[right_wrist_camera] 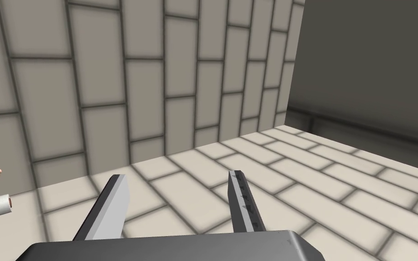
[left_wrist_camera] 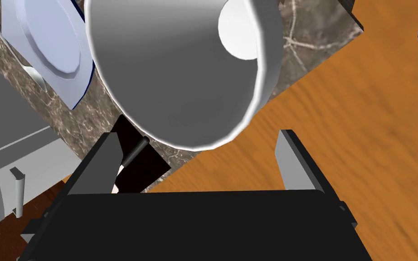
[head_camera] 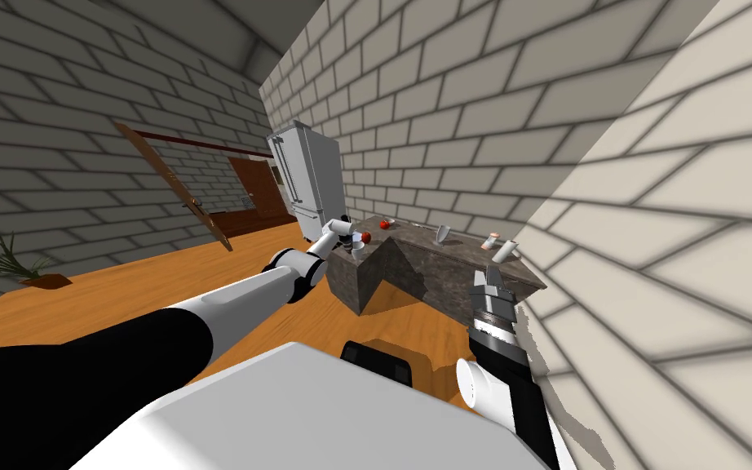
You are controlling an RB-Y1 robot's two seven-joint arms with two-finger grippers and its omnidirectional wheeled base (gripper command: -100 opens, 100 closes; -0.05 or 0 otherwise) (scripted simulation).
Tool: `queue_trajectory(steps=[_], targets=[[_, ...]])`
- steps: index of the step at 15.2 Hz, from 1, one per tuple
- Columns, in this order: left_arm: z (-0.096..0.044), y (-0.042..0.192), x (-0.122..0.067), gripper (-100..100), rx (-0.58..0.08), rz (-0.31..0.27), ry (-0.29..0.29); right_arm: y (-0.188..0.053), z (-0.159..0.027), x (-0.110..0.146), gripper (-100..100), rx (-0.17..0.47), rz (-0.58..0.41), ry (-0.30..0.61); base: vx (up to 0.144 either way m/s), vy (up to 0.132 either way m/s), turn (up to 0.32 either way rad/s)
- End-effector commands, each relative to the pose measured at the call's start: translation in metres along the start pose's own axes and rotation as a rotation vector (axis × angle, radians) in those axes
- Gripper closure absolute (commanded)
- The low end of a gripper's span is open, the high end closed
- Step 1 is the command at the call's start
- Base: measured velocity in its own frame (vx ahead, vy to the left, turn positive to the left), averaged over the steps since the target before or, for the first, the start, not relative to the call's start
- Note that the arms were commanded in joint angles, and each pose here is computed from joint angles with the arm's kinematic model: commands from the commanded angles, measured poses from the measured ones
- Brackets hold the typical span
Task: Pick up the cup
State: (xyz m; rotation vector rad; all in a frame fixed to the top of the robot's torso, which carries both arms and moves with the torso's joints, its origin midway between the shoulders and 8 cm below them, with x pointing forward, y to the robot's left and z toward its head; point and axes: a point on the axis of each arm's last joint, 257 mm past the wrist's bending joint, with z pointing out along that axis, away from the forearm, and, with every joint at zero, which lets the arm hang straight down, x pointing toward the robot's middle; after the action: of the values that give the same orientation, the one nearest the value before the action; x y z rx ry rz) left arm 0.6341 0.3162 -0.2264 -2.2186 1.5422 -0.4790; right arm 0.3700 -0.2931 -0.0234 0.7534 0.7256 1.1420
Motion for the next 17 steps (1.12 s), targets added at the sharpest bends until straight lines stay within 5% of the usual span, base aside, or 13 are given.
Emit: queue_trajectory(steps=[1,6,17], targets=[[-0.006,0.008,0.006,-100,-0.058,-0.017,-0.008,0.0,0.0,0.0,0,0.0,0.0,0.0,0.045,-0.047,0.02],[-0.011,0.034,0.006,-100,-0.177,-0.039,-0.037,0.0,0.0,0.0,0,0.0,0.0,0.0,0.05,-0.036,0.011],[-0.022,0.067,0.008,-100,-0.323,-0.062,-0.073,0.0,0.0,0.0,0,0.0,0.0,0.0,0.046,-0.018,0.007]])
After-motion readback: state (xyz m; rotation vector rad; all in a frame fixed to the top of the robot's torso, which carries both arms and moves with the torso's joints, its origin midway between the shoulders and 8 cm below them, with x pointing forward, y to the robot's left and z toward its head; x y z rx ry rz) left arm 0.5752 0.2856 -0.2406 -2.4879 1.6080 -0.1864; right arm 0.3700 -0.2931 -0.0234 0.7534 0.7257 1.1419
